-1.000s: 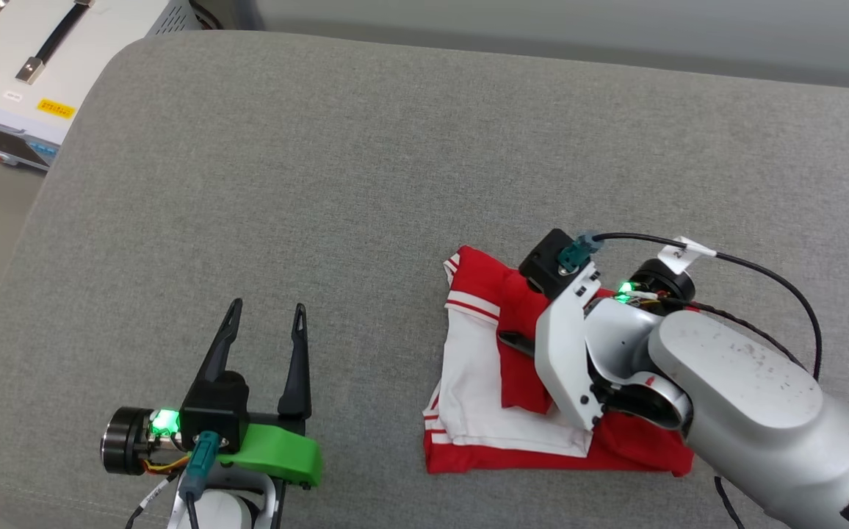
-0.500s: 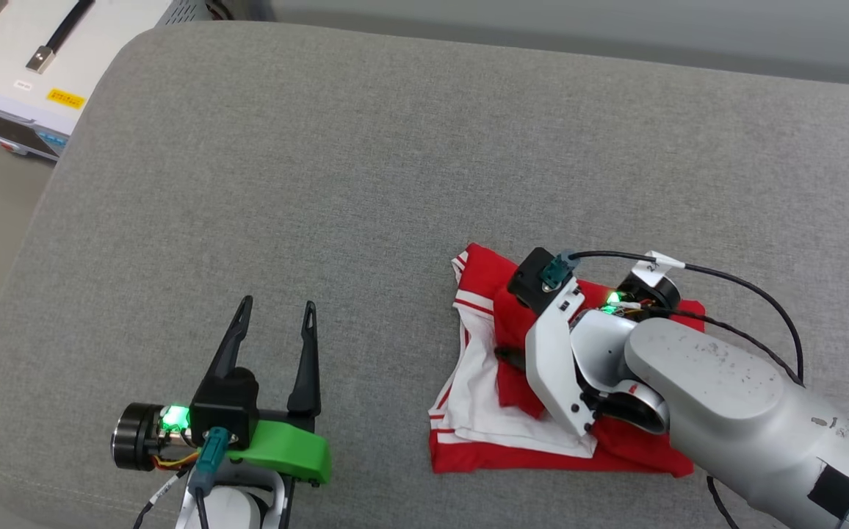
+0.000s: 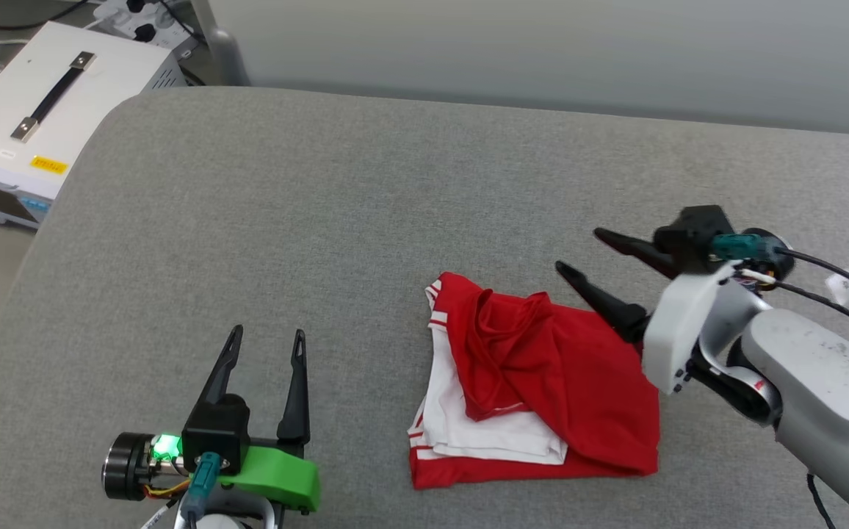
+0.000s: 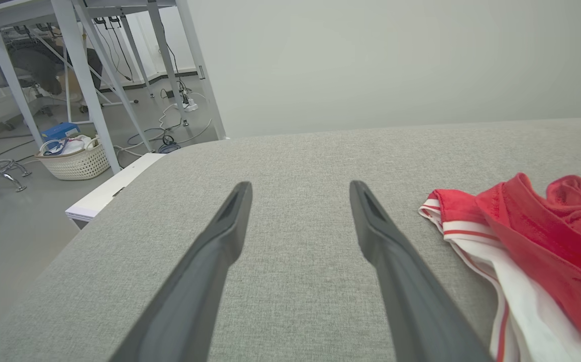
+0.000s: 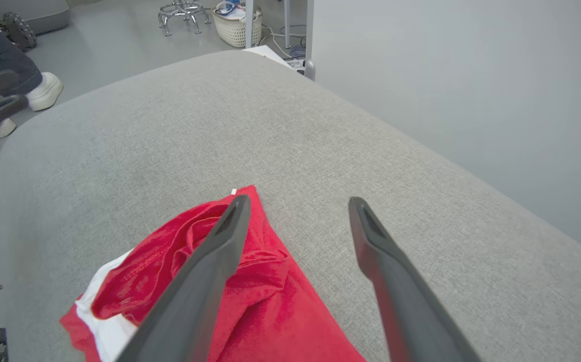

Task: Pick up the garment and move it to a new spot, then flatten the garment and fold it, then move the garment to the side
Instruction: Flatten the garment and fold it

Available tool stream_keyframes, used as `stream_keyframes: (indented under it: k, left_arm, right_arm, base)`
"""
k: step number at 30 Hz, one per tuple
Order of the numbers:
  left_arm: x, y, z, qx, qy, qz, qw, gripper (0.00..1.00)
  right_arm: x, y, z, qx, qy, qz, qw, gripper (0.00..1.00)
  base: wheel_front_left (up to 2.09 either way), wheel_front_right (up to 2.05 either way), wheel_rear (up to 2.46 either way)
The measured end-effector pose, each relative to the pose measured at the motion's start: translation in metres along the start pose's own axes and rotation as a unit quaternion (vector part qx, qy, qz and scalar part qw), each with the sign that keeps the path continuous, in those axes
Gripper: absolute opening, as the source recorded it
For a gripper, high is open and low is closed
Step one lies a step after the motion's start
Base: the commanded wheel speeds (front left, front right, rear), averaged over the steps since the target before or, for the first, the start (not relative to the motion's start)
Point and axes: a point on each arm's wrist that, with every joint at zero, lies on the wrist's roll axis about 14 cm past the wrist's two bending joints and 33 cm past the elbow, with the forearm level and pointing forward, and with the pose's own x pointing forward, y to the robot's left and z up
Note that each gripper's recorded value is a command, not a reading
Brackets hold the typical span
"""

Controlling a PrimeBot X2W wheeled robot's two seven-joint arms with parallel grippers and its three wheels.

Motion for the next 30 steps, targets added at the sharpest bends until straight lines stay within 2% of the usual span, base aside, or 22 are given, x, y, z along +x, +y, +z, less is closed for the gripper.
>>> stream_keyframes:
  k: [3,6,8,12,18,20,27,30]
  left_arm:
    - [-0.001,-0.004,0.004,-0.001,-0.007,-0.007,1.000,1.00]
    - [0.000,-0.007,0.010,-0.001,-0.016,-0.013,1.000,1.00]
    - [0.000,-0.009,0.015,-0.001,-0.025,-0.017,1.000,1.00]
    - [-0.001,-0.011,0.025,-0.001,-0.041,-0.021,0.999,1.00]
    - [-0.003,-0.015,0.039,-0.003,-0.063,-0.027,0.998,1.00]
    - [-0.005,-0.016,0.040,-0.003,-0.065,-0.028,0.997,1.00]
    - [-0.013,-0.015,0.042,-0.005,-0.067,-0.027,0.997,1.00]
    - [-0.016,-0.015,0.040,-0.006,-0.064,-0.026,0.998,1.00]
  right_arm:
    - [-0.022,-0.024,0.015,-0.008,-0.057,-0.051,0.997,1.00]
    - [-0.045,-0.047,0.024,-0.014,-0.104,-0.108,0.989,1.00]
    - [-0.061,-0.061,0.028,0.002,-0.135,-0.150,0.979,1.00]
    - [-0.089,-0.072,0.029,-0.002,-0.165,-0.209,0.964,1.00]
    - [-0.132,-0.067,0.041,-0.024,-0.223,-0.287,0.931,1.00]
    - [-0.145,-0.061,0.037,-0.016,-0.235,-0.309,0.921,1.00]
    - [-0.165,-0.036,0.017,0.007,-0.235,-0.339,0.911,1.00]
    - [-0.166,-0.028,0.010,0.015,-0.230,-0.341,0.911,1.00]
  base:
    - [0.00,0.00,0.00]
    - [0.00,0.00,0.00]
    - [0.00,0.00,0.00]
    - [0.00,0.00,0.00]
    - [0.00,0.00,0.00]
    - [0.00,0.00,0.00]
    - [0.00,0.00,0.00]
    - [0.00,0.00,0.00]
